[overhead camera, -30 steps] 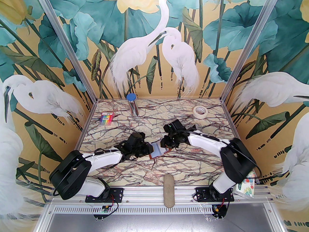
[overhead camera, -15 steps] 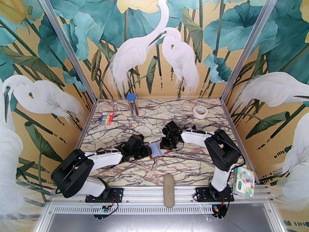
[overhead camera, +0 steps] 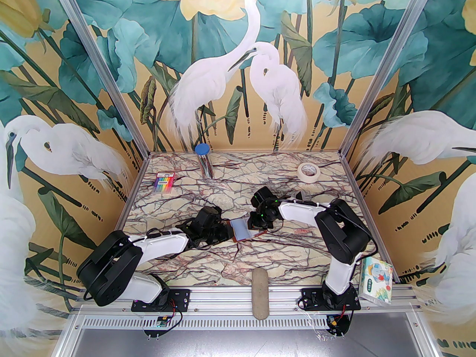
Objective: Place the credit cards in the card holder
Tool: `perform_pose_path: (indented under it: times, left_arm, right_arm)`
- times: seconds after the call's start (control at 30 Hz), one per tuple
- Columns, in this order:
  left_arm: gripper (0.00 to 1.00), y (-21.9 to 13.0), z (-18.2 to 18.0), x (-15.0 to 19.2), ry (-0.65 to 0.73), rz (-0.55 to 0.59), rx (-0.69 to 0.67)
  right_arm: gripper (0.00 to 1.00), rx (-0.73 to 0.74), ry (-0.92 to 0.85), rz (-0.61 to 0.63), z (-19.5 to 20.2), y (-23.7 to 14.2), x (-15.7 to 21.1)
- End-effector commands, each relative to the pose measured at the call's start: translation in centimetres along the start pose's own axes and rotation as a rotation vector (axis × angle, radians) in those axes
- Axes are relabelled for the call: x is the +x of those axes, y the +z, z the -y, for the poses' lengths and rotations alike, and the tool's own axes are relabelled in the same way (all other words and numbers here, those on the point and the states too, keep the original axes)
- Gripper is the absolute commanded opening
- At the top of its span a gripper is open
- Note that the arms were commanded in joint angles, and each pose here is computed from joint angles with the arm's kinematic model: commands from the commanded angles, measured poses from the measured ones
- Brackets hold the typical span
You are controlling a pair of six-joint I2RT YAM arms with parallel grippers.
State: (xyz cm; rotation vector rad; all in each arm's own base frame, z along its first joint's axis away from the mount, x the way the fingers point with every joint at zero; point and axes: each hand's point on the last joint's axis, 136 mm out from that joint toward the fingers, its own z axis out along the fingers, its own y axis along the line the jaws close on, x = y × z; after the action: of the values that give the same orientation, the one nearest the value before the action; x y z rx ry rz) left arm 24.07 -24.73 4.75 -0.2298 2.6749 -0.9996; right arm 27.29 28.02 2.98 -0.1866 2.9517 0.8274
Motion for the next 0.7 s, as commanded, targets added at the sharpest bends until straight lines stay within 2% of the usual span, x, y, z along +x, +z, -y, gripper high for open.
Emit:
perform_pose_path:
  times: [0.0, 0.17, 0.37, 0.53, 0.67]
  left_arm:
    - [0.31, -1.1, 0.8, -1.2, 0.024, 0.04, 0.001]
    - [0.32, -2.2, 1.0, -1.6, 0.032, 0.061, -0.001]
    - [0.37, -4.3, 1.0, -1.7, 0.08, 0.091, -0.02]
    - [0.42, -5.7, 0.7, -1.7, 0.116, 0.126, -0.027]
    - [0.54, -6.5, 0.5, -1.4, 0.121, 0.14, -0.02]
  right_arm:
    - [0.21, -0.043, -0.03, 0.063, -2.3, -3.0, -1.3]
    - [0.31, -0.009, -0.06, 0.136, -3.3, -6.5, -2.2]
    - [0.39, 0.119, -0.051, 0.265, -0.7, -12.9, -4.2]
    - [0.47, 0.29, 0.039, 0.339, 5.0, -18.3, -5.8]
    - [0.58, 0.503, 0.103, 0.343, 10.4, -20.8, -6.5]
